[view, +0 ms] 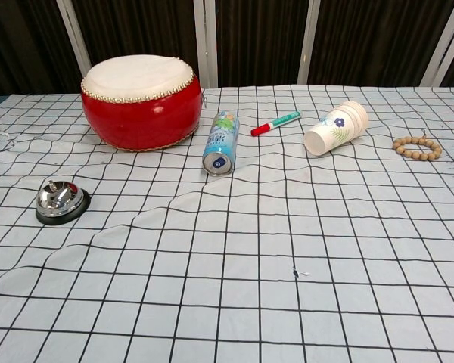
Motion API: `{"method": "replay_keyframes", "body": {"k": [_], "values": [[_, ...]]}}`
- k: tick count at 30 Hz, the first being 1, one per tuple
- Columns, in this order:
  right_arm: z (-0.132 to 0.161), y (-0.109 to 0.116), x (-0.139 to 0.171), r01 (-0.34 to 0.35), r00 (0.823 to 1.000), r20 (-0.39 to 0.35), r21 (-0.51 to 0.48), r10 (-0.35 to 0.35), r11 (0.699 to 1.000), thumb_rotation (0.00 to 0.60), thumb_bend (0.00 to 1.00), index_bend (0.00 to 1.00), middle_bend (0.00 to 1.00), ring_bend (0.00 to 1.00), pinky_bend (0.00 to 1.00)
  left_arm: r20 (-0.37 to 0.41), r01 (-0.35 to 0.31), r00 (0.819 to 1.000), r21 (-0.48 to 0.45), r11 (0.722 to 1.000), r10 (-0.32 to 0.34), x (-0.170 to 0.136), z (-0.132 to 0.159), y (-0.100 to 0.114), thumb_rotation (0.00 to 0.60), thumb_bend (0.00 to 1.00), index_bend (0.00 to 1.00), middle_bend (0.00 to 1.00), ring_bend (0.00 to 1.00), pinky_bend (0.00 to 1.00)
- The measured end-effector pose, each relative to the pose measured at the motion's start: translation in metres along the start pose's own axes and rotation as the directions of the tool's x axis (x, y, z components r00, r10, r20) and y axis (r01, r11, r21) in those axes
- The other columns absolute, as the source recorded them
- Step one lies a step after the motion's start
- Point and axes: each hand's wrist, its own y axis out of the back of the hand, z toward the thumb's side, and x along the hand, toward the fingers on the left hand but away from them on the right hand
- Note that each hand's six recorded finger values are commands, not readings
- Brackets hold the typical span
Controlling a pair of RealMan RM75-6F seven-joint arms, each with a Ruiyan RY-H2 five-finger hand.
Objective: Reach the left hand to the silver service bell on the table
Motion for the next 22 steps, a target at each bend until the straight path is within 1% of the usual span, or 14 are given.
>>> {"method": "replay_keyframes", "body": {"k": [1, 2, 3, 5, 6, 8, 11, 17, 22], "values": [[0.0, 0.0, 0.0, 0.0, 1.0, -0.001, -0.001, 0.0, 1.0, 0.6, 0.4, 0.18, 0.08, 0.12, 0.08, -0.011, 0.005, 1.0, -0.01, 1.0, -0.005, -0.009, -0.005, 0.003, 0.6, 0.56, 0.0, 0.22, 0.09, 0.15], [0.001, 0.0, 0.0, 0.001, 1.0, -0.003, -0.001, -0.001, 1.0, 0.6, 0.4, 0.18, 0.08, 0.12, 0.08, -0.02, 0.015, 1.0, -0.019, 1.0, -0.015, -0.016, -0.008, 0.003, 0.6, 0.56, 0.0, 0.15, 0.04, 0.09], [0.001, 0.001, 0.0, 0.001, 1.0, -0.005, -0.002, -0.001, 1.0, 0.6, 0.4, 0.18, 0.08, 0.12, 0.08, -0.025, 0.025, 0.999, -0.028, 0.999, -0.026, -0.021, -0.01, 0.003, 0.6, 0.56, 0.0, 0.1, 0.01, 0.04], [0.002, 0.001, 0.0, 0.004, 1.0, -0.007, -0.005, -0.004, 1.0, 0.6, 0.4, 0.18, 0.08, 0.12, 0.08, -0.03, 0.037, 0.999, -0.054, 0.998, -0.039, -0.032, -0.013, 0.002, 0.6, 0.56, 0.0, 0.04, 0.0, 0.0], [0.002, 0.001, 0.0, 0.005, 1.0, -0.007, -0.006, -0.005, 1.0, 0.6, 0.4, 0.17, 0.08, 0.12, 0.08, -0.032, 0.039, 0.999, -0.066, 0.997, -0.041, -0.036, -0.014, 0.002, 0.6, 0.56, 0.0, 0.02, 0.0, 0.0], [0.001, 0.002, 0.001, 0.009, 1.0, -0.008, -0.007, -0.009, 1.0, 0.6, 0.4, 0.17, 0.08, 0.12, 0.07, -0.033, 0.032, 0.999, -0.093, 0.995, -0.035, -0.046, -0.017, 0.003, 0.6, 0.56, 0.0, 0.01, 0.0, 0.0], [0.001, 0.004, 0.001, 0.019, 1.0, -0.006, -0.009, -0.019, 1.0, 0.6, 0.4, 0.16, 0.08, 0.1, 0.05, -0.033, 0.008, 0.999, -0.109, 0.994, -0.012, -0.059, -0.024, 0.003, 0.6, 0.56, 0.0, 0.01, 0.0, 0.0], [-0.001, 0.009, 0.003, 0.04, 0.999, -0.005, -0.015, -0.04, 0.999, 0.6, 0.4, 0.16, 0.08, 0.09, 0.04, -0.081, -0.051, 0.996, -0.087, 0.995, 0.044, -0.084, -0.045, -0.001, 0.6, 0.56, 0.0, 0.01, 0.0, 0.0], [0.003, 0.011, 0.003, 0.045, 0.999, -0.027, -0.019, -0.045, 0.999, 0.6, 0.4, 0.16, 0.08, 0.09, 0.04, -0.085, -0.072, 0.994, -0.066, 0.995, 0.066, -0.091, -0.05, -0.007, 0.6, 0.56, 0.0, 0.01, 0.0, 0.0]]}}
